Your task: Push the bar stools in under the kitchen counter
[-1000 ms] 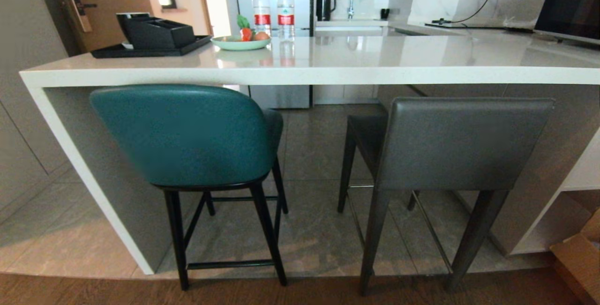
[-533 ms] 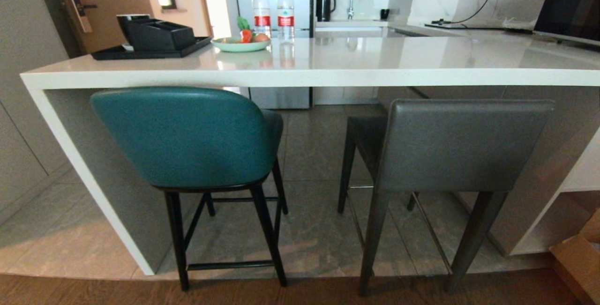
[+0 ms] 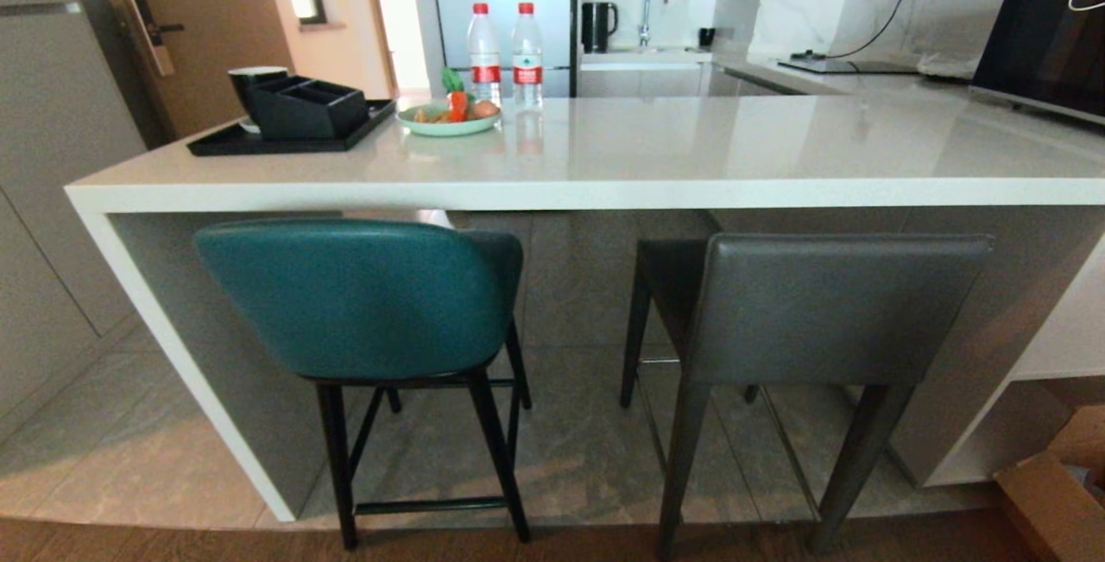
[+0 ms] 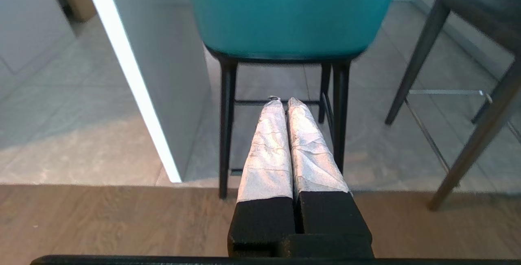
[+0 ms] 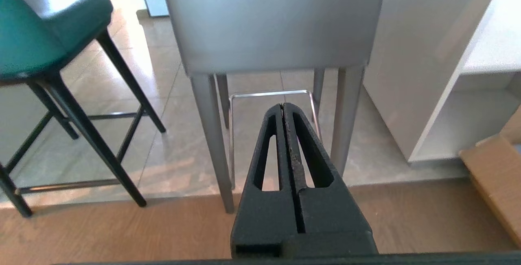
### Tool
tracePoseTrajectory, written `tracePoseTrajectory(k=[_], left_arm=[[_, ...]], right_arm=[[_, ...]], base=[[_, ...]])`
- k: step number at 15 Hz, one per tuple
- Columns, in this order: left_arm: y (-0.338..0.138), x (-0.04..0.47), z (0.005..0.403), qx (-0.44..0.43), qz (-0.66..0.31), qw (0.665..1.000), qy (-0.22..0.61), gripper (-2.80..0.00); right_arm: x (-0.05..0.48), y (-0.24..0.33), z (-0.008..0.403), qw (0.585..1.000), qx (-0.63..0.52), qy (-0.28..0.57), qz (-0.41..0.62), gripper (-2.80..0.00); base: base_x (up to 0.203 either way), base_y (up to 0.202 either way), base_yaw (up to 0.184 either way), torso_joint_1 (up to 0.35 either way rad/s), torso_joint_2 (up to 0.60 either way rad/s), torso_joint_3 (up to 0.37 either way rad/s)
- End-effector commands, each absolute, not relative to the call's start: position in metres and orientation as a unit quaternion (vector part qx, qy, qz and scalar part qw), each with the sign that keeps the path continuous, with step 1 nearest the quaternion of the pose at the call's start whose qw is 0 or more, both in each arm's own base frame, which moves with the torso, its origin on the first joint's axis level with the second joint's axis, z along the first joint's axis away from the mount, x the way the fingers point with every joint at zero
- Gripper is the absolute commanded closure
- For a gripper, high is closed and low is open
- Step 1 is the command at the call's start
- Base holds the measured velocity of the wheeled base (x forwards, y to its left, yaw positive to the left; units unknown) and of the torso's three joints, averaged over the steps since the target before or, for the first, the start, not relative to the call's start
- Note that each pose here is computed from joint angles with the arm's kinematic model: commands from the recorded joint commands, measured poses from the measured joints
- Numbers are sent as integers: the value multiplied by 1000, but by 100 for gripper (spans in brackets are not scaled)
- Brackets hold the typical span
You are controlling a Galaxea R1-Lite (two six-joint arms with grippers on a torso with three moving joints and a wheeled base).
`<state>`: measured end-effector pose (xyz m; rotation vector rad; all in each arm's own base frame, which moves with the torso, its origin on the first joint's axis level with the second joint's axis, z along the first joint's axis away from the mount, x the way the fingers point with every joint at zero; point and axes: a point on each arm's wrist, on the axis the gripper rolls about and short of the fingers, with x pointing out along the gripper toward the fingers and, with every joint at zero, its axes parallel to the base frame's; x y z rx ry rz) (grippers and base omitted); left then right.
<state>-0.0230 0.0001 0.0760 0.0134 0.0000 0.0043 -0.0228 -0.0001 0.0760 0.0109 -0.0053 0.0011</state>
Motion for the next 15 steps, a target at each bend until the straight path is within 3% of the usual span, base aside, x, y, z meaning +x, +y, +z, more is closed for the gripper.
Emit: tracePoseTrajectory(k=[1,5,15], left_arm=[[0,-23,76,7,2,1000,1,0],[0,-23,76,7,2,1000,1,0],[0,-23,76,6,1,1000,1,0]], right_arm=[[-23,0,76,1000,5,-1,1,0],[-23,0,76,1000,5,-2,0,0],[-22,0,75,1000,5,-2,1,0]], base=[[0,0,0,187,-471,-285],[0,0,0,136,-335,-200],[0,0,0,7,-13,-8]])
